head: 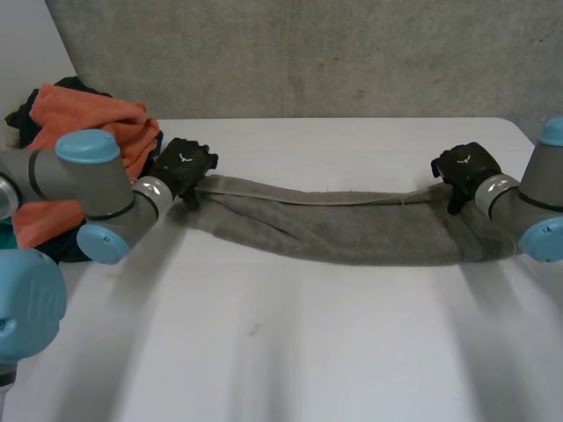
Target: Fold the laundry.
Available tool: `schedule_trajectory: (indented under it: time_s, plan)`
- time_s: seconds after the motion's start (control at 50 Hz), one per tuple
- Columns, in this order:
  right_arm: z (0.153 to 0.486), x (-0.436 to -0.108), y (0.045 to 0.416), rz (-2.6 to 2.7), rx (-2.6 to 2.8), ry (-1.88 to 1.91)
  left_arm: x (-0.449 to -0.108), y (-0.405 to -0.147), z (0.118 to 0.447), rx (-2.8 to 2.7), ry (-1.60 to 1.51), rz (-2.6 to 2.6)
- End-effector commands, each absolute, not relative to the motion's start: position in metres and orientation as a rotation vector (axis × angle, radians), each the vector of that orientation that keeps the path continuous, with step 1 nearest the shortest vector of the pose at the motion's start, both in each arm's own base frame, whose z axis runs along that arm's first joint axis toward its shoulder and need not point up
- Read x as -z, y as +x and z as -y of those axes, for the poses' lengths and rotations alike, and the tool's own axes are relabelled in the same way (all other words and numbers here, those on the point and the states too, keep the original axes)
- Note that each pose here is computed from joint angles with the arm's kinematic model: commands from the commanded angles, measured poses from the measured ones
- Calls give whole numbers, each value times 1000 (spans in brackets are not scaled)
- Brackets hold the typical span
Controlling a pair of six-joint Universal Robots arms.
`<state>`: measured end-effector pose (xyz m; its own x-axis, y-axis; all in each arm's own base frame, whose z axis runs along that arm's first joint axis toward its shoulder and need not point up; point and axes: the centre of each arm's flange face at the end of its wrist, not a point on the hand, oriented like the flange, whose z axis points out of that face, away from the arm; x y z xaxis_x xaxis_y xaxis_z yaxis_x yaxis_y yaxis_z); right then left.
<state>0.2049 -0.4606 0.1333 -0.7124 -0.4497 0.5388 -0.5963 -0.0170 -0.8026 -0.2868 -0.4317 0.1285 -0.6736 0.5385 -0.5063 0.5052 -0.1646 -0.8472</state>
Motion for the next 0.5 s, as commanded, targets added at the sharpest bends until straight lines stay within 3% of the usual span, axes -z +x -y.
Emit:
schedule_trajectory:
  time_s: [0.02, 0.36, 0.46, 0.5]
  plan:
    - [478, -120, 205, 2018, -1895, 1121, -111, -287, 446, -2063, -1297, 2020]
    - [498, -102, 219, 1886, -2036, 1192, -108, -289, 475, -2237, -1263, 1871]
    - [513, -125, 222, 1676, -2160, 1113, -135, -292, 489, -2435, -1169, 1719]
    - [521, -149, 224, 1515, -2246, 1048, -165, -291, 497, -2547, -1076, 1632]
